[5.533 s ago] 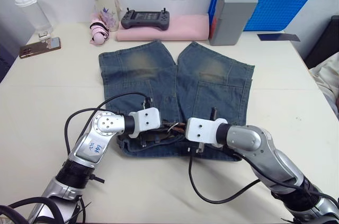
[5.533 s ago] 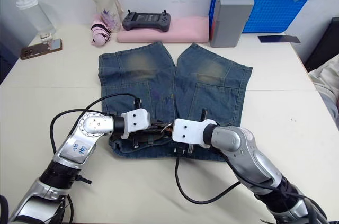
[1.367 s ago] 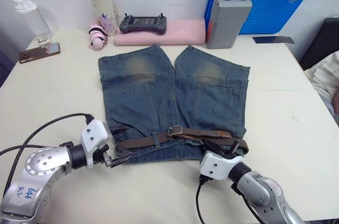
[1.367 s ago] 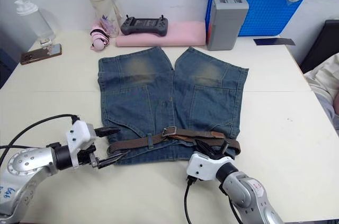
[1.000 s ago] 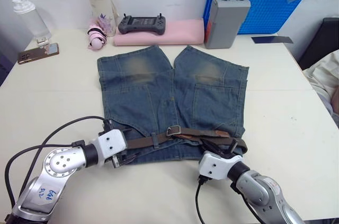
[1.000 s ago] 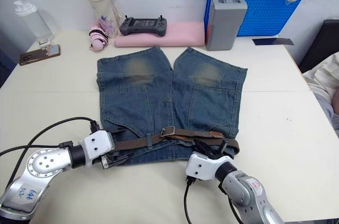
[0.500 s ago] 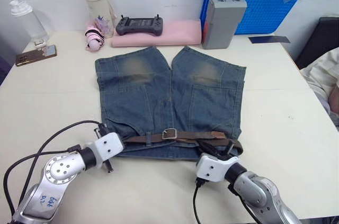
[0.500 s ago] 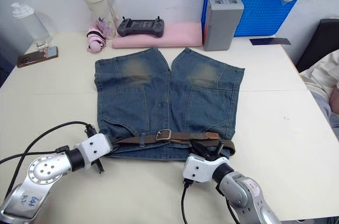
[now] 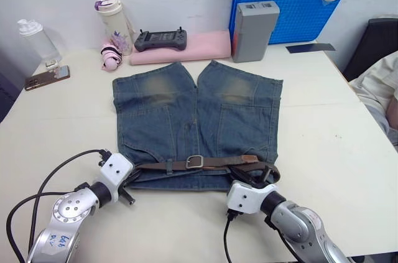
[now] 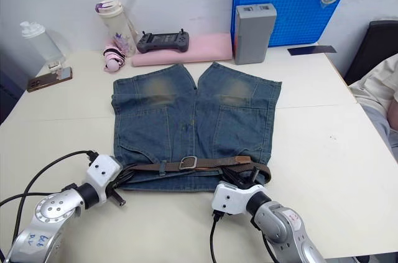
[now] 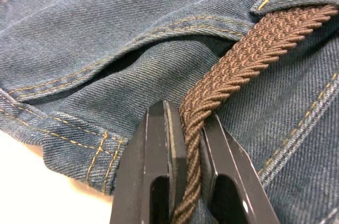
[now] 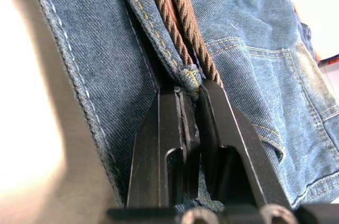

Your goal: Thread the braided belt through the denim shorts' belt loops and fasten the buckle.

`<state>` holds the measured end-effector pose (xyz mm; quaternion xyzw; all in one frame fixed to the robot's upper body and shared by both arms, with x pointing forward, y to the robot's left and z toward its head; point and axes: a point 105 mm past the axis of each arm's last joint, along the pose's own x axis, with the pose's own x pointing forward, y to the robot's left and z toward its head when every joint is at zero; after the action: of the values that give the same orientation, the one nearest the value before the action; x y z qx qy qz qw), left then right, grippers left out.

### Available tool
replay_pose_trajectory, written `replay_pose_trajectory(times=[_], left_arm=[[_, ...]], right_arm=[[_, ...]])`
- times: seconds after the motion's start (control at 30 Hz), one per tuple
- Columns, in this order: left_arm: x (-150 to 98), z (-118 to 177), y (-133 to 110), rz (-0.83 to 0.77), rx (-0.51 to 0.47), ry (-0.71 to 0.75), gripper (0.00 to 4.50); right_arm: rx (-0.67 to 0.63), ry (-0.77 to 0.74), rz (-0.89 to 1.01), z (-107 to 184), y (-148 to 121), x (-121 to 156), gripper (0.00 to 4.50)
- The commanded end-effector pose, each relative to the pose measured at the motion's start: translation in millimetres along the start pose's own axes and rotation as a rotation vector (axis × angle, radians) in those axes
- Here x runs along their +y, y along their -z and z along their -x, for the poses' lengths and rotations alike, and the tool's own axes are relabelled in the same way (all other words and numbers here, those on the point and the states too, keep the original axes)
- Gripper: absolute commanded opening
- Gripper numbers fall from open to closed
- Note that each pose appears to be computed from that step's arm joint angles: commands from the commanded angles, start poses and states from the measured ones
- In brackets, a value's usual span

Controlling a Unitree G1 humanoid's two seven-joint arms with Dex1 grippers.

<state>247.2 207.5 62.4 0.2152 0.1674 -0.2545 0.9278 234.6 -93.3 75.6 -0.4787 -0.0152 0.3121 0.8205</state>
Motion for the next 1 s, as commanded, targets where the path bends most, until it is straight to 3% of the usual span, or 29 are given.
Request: replay_pose_trajectory(times=[0.03, 0.13, 0.27, 0.3, 0.4, 0.47, 0.7, 0.9, 1.0], left_arm=[[-17.1, 11.4, 72.5, -0.061, 0.267, 0.038, 0.05], [-21.5, 6.5, 60.9, -0.159, 0.190, 0.032, 0.05], [-18.0, 3.9, 42.2, -0.209, 0.076, 0.020, 1.83], [-16.4, 4.3, 37.6, -0.216, 0.055, 0.025, 2.09], [-14.8, 8.2, 18.1, -0.211, -0.022, 0.087, 3.44], [-13.6, 13.1, -1.0, -0.177, -0.092, 0.140, 3.47], [-8.1, 38.2, -42.9, -0.013, -0.164, 0.387, 3.47], [4.4, 52.9, -70.1, 0.080, -0.215, 0.462, 3.47], [11.0, 61.5, -85.7, 0.129, -0.266, 0.475, 3.47]], right_arm=[[0.079, 0.021, -0.012, -0.3, 14.6, -9.0, 0.00], [0.062, -0.013, -0.025, 0.6, 10.2, -5.9, 0.00], [0.073, -0.075, -0.085, 5.4, 11.4, -7.2, 1.73], [0.070, -0.098, -0.097, 6.8, 10.2, -9.0, 2.04], [0.055, -0.154, -0.126, 11.9, 7.3, -20.3, 3.49], [0.040, -0.177, -0.148, 14.4, 4.1, -31.0, 4.40], [-0.003, -0.319, -0.218, 29.1, -4.6, -54.5, 4.46], [-0.027, -0.389, -0.343, 39.6, -8.8, -77.0, 4.46], [-0.114, -0.387, -0.459, 44.8, -21.2, -96.0, 4.46]])
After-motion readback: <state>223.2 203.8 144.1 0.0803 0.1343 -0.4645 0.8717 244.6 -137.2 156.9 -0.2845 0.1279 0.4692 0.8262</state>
